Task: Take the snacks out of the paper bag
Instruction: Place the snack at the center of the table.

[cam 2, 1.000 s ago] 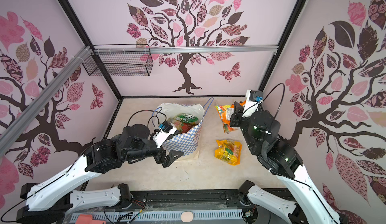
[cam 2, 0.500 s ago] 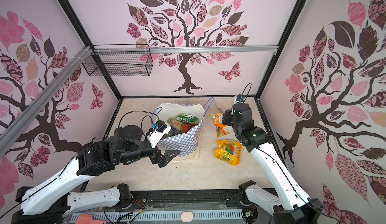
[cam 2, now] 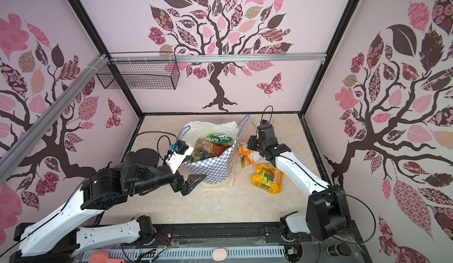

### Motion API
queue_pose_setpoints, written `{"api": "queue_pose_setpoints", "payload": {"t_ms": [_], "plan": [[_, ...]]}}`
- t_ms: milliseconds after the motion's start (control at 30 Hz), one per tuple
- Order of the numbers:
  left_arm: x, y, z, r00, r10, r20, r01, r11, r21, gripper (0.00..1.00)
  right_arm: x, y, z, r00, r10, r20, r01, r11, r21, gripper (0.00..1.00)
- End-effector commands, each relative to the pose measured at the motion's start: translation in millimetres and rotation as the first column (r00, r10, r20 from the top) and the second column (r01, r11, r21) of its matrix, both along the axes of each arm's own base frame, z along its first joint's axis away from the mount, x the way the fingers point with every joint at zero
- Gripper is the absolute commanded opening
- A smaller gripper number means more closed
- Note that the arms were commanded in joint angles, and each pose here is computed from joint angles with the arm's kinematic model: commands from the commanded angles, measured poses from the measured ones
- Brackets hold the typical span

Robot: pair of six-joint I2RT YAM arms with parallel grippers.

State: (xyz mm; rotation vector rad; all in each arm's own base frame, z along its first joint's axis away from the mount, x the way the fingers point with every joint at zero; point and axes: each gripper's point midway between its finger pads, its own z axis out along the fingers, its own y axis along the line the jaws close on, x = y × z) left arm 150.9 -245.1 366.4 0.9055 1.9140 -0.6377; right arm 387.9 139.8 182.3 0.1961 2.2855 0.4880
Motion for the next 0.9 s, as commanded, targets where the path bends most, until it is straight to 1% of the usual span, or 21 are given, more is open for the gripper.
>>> {"api": "queue_pose_setpoints", "payload": {"t_ms": [0,200,333,400,500,533,567,667,767,867], "plan": [[1.1,0.8,0.6,1.0,0.01,0.002,-0.01,1.0,0.003,0.99,13.4,13.4,-17.7,0.999,0.025,-0.022,-0.024,0.999,0.041,0.0],[1.9,2.2,1.5,1.0,0.019,0.004,-0.019,1.0,0.002,0.99,18.8,23.1,-63.8,0.991,0.046,-0.129,-0.039,0.998,0.055,0.0],[2.6,4.3,1.2,1.0,0.029,0.004,-0.029,1.0,0.001,0.99,20.6,27.3,-86.6,0.983,0.054,-0.177,-0.043,0.997,0.062,0.0],[2.9,4.7,0.2,0.999,0.033,0.002,-0.033,0.999,0.004,0.99,20.3,27.7,-94.9,0.978,0.055,-0.199,-0.044,0.997,0.058,0.03],[3.3,5.1,-0.9,0.999,0.035,0.003,-0.035,0.999,0.008,0.99,19.2,26.4,-102.9,0.973,0.051,-0.226,-0.043,0.998,0.042,0.18],[3.5,5.2,-1.6,0.999,0.037,0.002,-0.037,0.999,0.01,0.99,18.4,25.4,-104.4,0.971,0.047,-0.234,-0.04,0.999,0.036,0.26],[3.6,5.1,-1.8,0.999,0.036,0.004,-0.036,0.999,0.012,0.99,18.1,24.5,-103.8,0.971,0.043,-0.236,-0.036,0.999,0.031,0.31],[3.9,5.3,-0.9,0.999,0.038,0.005,-0.038,0.999,0.009,0.99,15.8,20.6,-98.6,0.971,0.027,-0.236,-0.024,1.0,0.018,0.39],[4.4,5.8,0.1,0.999,0.039,0.01,-0.04,0.999,0.009,0.99,12.8,13.4,-85.6,0.974,-0.003,-0.228,0.003,1.0,-0.001,0.52],[4.9,6.7,1.6,0.999,0.043,0.018,-0.043,0.999,0.008,0.99,9.8,8.3,-60.7,0.982,-0.017,-0.188,0.016,1.0,-0.008,0.62]]}}
